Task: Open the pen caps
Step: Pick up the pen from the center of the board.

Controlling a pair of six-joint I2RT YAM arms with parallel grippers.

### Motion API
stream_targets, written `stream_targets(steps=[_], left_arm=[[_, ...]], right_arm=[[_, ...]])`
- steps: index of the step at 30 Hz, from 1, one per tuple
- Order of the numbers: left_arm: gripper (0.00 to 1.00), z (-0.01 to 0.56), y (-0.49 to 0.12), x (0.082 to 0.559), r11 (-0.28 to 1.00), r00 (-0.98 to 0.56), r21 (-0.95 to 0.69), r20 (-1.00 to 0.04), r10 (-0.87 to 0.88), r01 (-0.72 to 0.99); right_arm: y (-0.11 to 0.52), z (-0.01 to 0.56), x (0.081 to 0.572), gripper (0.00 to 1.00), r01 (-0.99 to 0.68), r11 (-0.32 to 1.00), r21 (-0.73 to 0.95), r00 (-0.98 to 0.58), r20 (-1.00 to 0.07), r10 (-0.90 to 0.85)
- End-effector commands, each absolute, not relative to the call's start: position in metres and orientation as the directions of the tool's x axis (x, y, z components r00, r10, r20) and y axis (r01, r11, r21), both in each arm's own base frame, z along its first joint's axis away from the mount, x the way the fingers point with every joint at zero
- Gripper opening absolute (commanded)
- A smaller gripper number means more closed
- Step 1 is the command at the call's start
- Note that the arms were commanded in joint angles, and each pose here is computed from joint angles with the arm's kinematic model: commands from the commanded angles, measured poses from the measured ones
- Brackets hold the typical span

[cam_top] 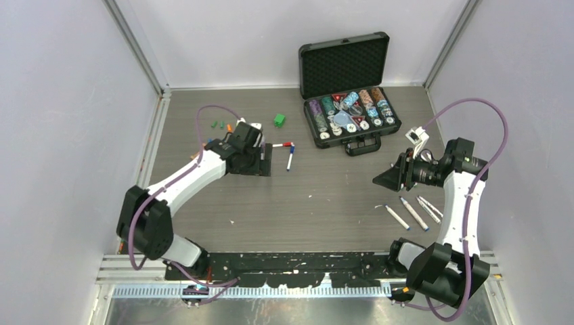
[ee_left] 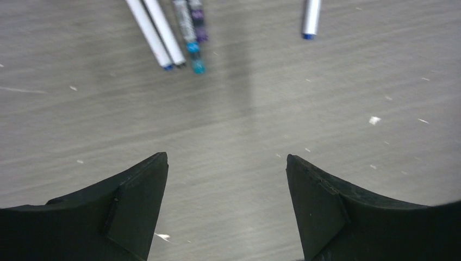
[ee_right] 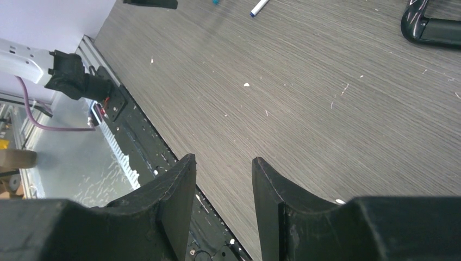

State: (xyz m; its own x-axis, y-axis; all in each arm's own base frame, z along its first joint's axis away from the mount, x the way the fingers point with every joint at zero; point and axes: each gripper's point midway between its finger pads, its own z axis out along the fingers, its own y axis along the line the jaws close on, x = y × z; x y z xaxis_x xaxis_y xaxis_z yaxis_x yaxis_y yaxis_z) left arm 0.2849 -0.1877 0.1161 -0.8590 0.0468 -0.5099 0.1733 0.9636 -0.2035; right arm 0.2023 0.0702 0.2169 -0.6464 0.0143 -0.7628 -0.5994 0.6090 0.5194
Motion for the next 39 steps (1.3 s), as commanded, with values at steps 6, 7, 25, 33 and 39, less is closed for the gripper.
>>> stream_targets(steps=[6, 7, 25, 33, 39], left_arm=[[0.62, 0.115, -0.159, 0.360, 0.993, -0.827, -0.100, -0.562, -0.003, 0.065], [0.61, 0.115, -0.158, 0.368, 0.992, -0.825, -0.113, -0.565, -0.023, 0.050], [0.31, 0.062, -0.144, 0.410, 0.990, -0.868, -0.128, -0.484, -0.115, -0.059], [0.29, 0.052, -0.144, 0.413, 0.990, -0.878, -0.126, -0.466, -0.110, -0.057], [0.25, 0.047, -0.143, 0.414, 0.990, -0.885, -0.126, -0.452, -0.113, -0.062]], right_arm=[[0.074, 0.220, 0.204, 0.48, -0.628, 0.612, 0.481, -0.615, -0.789, -0.012], [0.074, 0.220, 0.204, 0.48, -0.630, 0.613, 0.477, -0.612, -0.790, -0.014], [0.075, 0.219, 0.202, 0.48, -0.637, 0.619, 0.458, -0.606, -0.795, -0.036], [0.075, 0.218, 0.202, 0.48, -0.639, 0.620, 0.455, -0.606, -0.794, -0.042], [0.075, 0.218, 0.202, 0.48, -0.639, 0.622, 0.452, -0.605, -0.795, -0.045]])
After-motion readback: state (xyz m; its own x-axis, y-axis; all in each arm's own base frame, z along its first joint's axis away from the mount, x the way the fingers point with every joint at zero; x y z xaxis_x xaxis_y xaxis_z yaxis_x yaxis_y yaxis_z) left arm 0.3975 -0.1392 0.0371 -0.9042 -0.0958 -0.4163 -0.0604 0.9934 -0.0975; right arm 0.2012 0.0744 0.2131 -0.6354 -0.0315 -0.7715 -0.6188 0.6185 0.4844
